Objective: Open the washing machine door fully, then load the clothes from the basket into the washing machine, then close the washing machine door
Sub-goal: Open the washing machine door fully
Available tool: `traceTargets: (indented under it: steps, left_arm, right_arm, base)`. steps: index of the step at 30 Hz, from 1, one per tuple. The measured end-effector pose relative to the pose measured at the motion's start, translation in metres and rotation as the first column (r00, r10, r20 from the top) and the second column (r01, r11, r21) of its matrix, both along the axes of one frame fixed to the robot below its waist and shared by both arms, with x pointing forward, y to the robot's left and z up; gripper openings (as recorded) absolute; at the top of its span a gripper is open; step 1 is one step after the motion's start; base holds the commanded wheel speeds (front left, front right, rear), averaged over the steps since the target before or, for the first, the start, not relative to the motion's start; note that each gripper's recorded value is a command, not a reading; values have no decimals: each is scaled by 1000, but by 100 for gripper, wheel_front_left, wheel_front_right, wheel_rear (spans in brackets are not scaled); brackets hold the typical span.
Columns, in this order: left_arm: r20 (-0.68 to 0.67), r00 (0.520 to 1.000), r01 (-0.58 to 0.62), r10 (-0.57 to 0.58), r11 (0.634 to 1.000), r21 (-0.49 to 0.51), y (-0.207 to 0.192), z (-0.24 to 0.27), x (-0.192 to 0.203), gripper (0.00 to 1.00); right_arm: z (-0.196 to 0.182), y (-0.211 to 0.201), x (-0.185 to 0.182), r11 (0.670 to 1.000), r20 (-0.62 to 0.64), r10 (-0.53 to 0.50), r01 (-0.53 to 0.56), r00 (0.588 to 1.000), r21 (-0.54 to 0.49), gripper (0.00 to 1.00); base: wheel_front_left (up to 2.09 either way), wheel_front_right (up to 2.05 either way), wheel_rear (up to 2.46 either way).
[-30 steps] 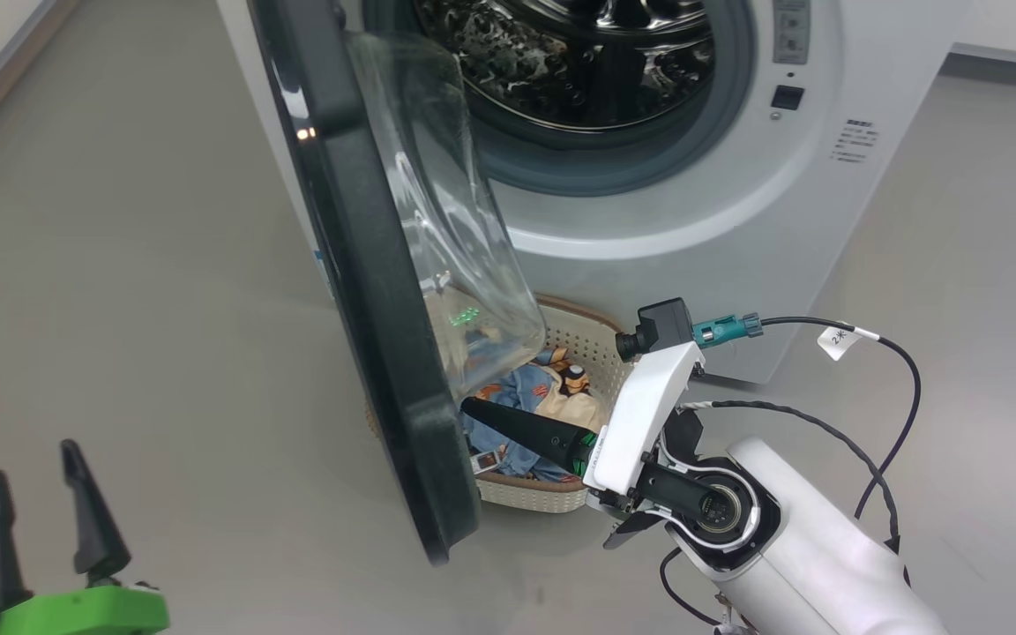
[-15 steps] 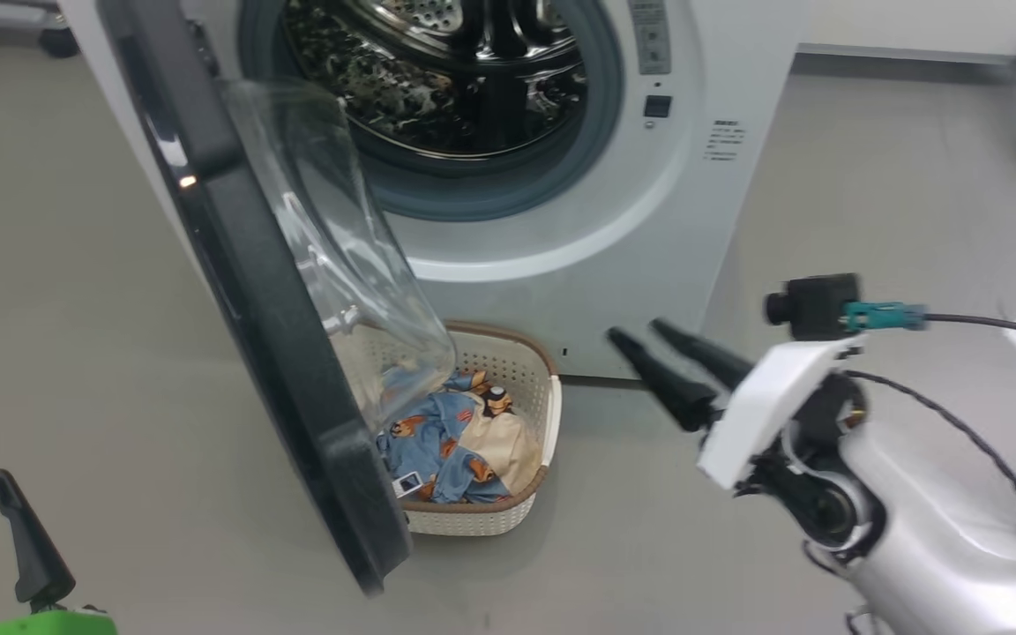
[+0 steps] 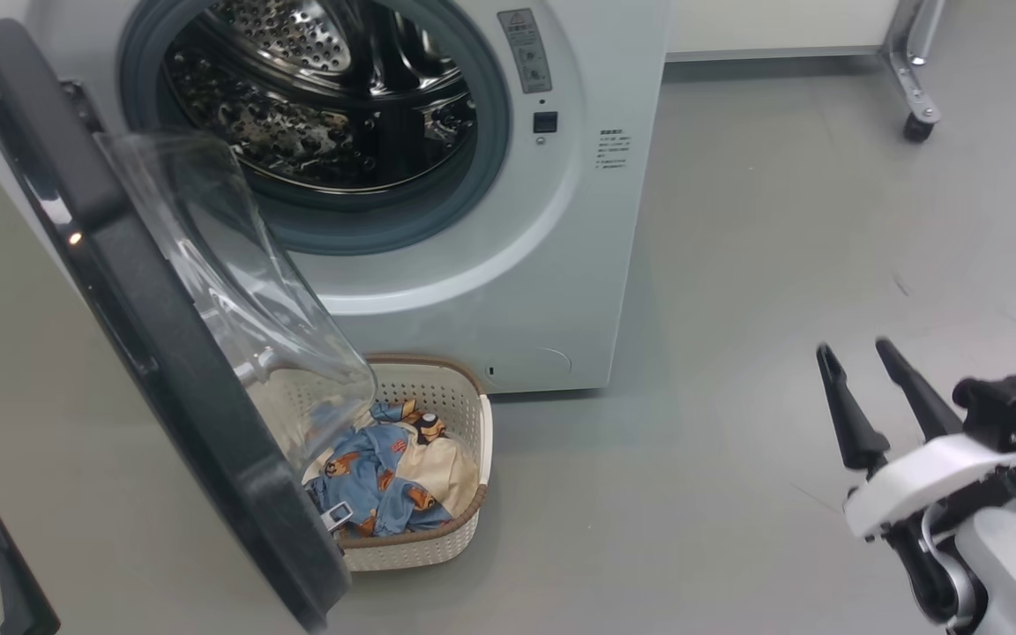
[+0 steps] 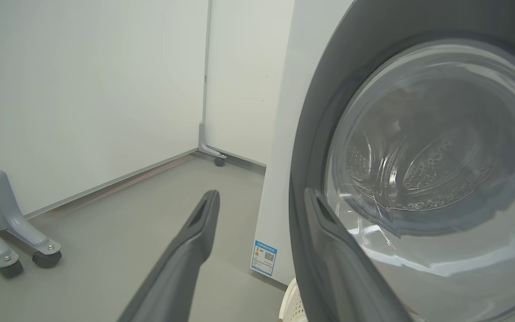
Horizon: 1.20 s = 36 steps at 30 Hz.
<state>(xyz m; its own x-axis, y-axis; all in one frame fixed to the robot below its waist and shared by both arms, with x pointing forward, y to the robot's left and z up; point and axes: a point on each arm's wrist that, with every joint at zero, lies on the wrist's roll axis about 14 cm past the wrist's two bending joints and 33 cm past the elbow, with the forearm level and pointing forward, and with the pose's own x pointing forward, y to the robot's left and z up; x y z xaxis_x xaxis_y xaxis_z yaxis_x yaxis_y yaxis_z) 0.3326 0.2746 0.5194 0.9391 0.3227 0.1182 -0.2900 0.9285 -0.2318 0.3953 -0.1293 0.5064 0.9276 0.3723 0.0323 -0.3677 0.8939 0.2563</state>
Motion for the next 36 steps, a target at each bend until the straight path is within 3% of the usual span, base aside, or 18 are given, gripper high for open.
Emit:
traceTargets:
  steps: [5,10,15,27,36]
  left_arm:
    - [-27,999,29,-29,1000,-2,-6,-9,-2,100]
    - [-41,996,81,-81,997,1,-19,-13,0,100]
    - [-52,989,141,-141,990,-5,-36,-18,5,100]
    - [-62,983,173,-173,985,-10,-45,-21,9,100]
    - [-63,983,172,-173,985,-12,-46,-22,7,100]
  right_arm:
    - [-34,-38,-22,988,-121,-151,145,981,-57,100]
    - [-8,-70,-21,959,-24,-273,270,962,-87,100]
    - [-12,-96,-36,925,-13,-367,363,930,-113,100]
    - [-30,-108,-58,895,-25,-417,406,908,-185,100]
    - [-35,-104,-61,896,-30,-417,405,909,-181,100]
  base:
    - [0,0,0]
    - [0,0,0]
    - [0,0,0]
    - [0,0,0]
    - [0,0,0]
